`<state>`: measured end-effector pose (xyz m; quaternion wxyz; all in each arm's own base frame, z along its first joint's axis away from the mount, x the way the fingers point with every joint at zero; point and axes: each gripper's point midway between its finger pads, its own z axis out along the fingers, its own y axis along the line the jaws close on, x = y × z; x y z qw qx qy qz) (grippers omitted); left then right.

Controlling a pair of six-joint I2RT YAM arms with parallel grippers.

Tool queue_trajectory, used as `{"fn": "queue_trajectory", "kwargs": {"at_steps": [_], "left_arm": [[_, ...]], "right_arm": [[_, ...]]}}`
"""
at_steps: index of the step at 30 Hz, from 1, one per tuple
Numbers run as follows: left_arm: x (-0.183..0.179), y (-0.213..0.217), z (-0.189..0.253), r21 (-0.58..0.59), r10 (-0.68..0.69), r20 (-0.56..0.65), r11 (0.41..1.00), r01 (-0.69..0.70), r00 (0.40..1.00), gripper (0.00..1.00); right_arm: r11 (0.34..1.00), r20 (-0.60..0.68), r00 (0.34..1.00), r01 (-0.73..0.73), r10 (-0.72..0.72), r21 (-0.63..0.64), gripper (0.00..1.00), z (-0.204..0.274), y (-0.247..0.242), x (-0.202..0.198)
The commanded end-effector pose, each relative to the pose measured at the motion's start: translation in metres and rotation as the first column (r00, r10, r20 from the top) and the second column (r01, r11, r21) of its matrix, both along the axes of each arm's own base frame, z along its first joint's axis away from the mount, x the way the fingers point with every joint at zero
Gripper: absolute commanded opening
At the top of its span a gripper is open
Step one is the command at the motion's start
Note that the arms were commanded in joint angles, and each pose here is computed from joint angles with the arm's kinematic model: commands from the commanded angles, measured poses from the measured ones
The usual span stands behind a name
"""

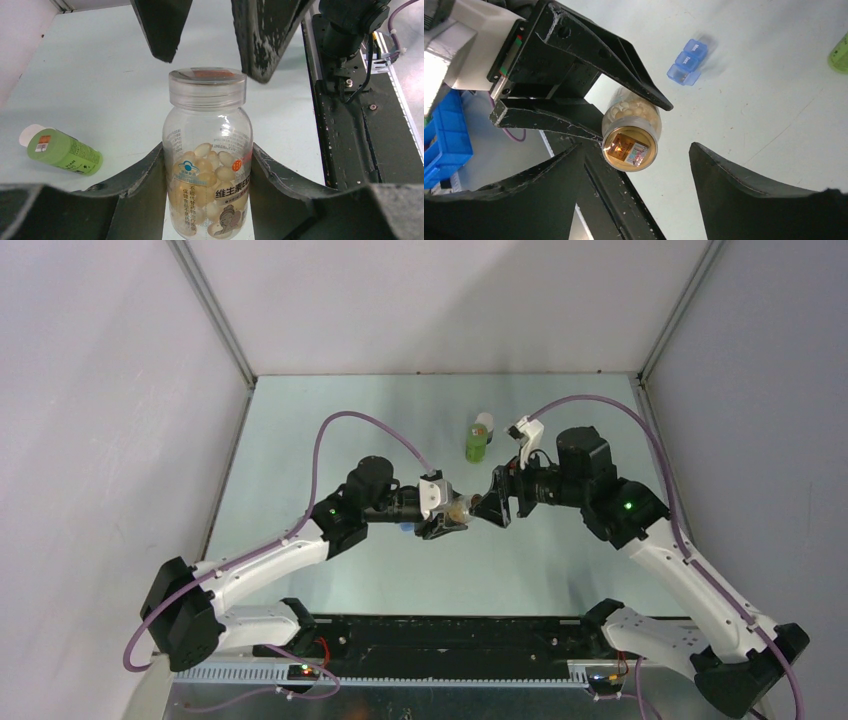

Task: Sort the pills into containers
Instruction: Screw the lid of the pill bottle onto the pill bottle.

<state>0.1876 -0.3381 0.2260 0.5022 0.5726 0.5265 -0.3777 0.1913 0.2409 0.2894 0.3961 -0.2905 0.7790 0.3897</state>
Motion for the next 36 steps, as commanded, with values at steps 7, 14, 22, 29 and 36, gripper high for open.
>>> {"fn": "queue_trajectory", "kwargs": {"at_steps": [7,14,22,29,36], "left_arm": [[-0.004,-0.005,0.041,-0.089,-0.034,0.075,0.995,0.041,0.997,0.00],[-0.005,-0.005,0.043,-0.102,-0.034,0.080,0.994,0.043,0.996,0.00],[-0.005,-0.004,0.041,-0.099,-0.031,0.078,0.994,0.039,0.996,0.00],[-0.002,-0.003,0.036,-0.084,-0.018,0.070,0.996,0.024,0.997,0.00],[-0.002,-0.004,0.037,-0.084,-0.018,0.071,0.996,0.024,0.997,0.00]], "right_arm": [[1.000,-0.001,1.000,0.010,-0.011,-0.026,0.68,-0.010,0.011,0.009],[0.980,-0.081,0.977,0.199,-0.198,0.007,0.48,-0.011,0.013,0.035],[0.889,-0.246,0.873,0.451,-0.421,0.082,0.46,-0.005,0.013,0.058],[0.886,-0.290,0.879,0.434,-0.378,0.162,0.86,0.015,0.018,0.049],[0.952,-0.075,0.961,0.275,-0.267,0.132,0.93,0.026,0.000,0.033]]}}
